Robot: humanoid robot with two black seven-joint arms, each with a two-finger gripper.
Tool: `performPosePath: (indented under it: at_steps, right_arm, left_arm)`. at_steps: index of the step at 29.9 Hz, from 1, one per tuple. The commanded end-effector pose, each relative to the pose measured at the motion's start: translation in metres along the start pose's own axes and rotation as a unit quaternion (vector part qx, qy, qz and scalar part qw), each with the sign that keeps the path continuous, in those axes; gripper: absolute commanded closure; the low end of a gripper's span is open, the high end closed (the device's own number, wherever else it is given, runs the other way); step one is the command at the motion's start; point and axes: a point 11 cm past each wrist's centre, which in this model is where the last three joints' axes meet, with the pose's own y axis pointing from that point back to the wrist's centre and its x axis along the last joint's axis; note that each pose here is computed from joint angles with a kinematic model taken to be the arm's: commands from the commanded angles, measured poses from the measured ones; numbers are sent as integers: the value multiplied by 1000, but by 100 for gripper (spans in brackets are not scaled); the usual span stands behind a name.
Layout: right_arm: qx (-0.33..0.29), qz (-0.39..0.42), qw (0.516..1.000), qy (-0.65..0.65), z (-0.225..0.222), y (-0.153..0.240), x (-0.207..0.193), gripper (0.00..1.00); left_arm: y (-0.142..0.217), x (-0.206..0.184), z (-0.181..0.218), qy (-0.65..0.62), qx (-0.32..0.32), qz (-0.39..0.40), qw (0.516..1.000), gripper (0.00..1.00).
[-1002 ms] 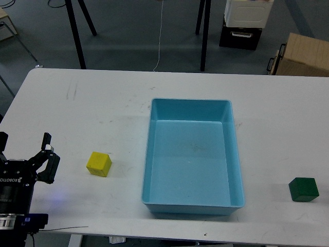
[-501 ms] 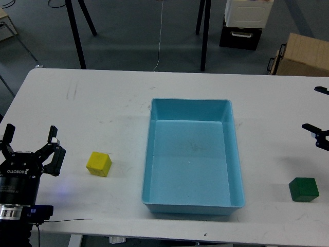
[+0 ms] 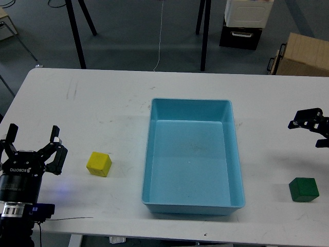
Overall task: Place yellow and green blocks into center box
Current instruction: 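Lower the right gripper onto the dark green cube and grasp it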
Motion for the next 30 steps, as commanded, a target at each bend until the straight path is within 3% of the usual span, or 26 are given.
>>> performPosePath:
  at_steps: [1,10,27,29,30]
  right_arm:
    - [-36,-8,998,57,9,-7,-14,0]
    - [-41,-78,993,82,17,-25,-67,0]
    - [-37,-107,988,107,10,-45,-89,3]
    - [-36,-108,988,108,9,-46,-91,14]
    - [-36,-108,988,109,10,-46,-90,27]
  left_arm:
    - [1,3,1,-2,0,5,1000,0]
    - [3,8,1,-2,-2,12,1000,0]
    - [7,20,3,-8,-4,32,999,0]
    - [8,22,3,-9,-3,34,999,0]
    - [8,22,2,-8,-3,35,999,0]
